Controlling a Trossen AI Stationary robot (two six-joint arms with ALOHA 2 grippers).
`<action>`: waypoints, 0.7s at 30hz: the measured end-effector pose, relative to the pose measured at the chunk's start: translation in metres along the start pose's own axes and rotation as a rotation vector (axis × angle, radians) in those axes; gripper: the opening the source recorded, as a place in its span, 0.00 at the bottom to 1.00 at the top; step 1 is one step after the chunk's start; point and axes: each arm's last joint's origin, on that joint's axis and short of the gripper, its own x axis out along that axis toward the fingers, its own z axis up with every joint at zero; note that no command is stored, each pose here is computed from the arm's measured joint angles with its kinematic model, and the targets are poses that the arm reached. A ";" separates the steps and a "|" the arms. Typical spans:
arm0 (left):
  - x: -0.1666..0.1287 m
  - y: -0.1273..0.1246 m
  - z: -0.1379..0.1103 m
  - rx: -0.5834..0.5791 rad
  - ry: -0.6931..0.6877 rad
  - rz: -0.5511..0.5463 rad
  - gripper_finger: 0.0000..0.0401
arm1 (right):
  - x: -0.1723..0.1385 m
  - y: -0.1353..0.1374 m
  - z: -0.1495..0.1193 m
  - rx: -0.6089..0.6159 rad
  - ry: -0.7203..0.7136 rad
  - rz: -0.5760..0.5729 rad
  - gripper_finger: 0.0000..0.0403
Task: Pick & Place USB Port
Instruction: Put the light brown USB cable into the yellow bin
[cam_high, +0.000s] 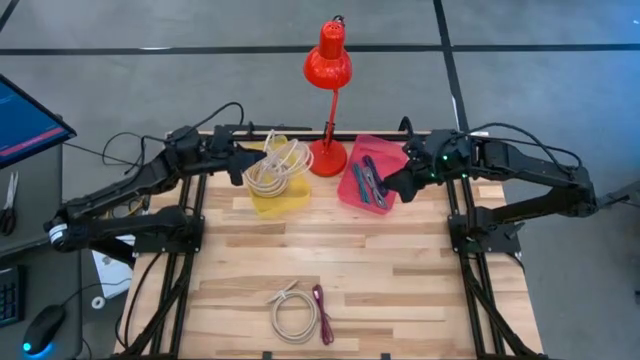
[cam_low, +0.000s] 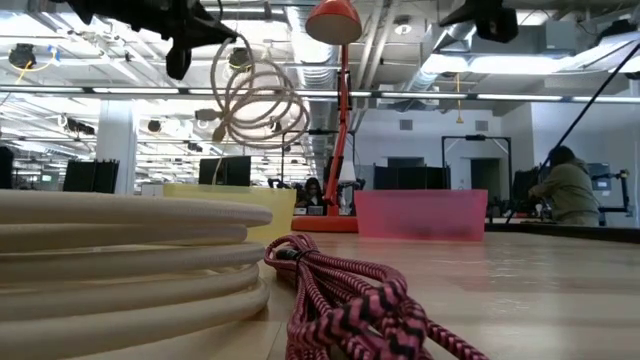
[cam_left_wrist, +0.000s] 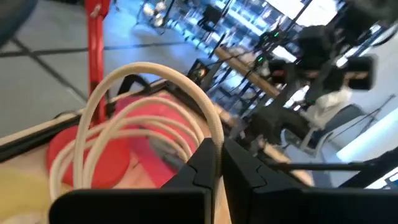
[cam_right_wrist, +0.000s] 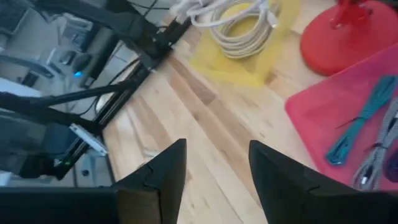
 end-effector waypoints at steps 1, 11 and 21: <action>0.001 0.001 -0.001 0.002 0.015 0.009 0.02 | 0.000 0.000 0.000 0.000 -0.005 -0.007 0.41; 0.025 0.014 -0.014 0.004 0.123 0.061 0.02 | 0.000 -0.001 0.002 0.002 -0.043 -0.039 0.36; 0.052 0.031 -0.031 -0.028 0.242 0.136 0.02 | 0.000 -0.001 0.002 0.002 -0.044 -0.039 0.31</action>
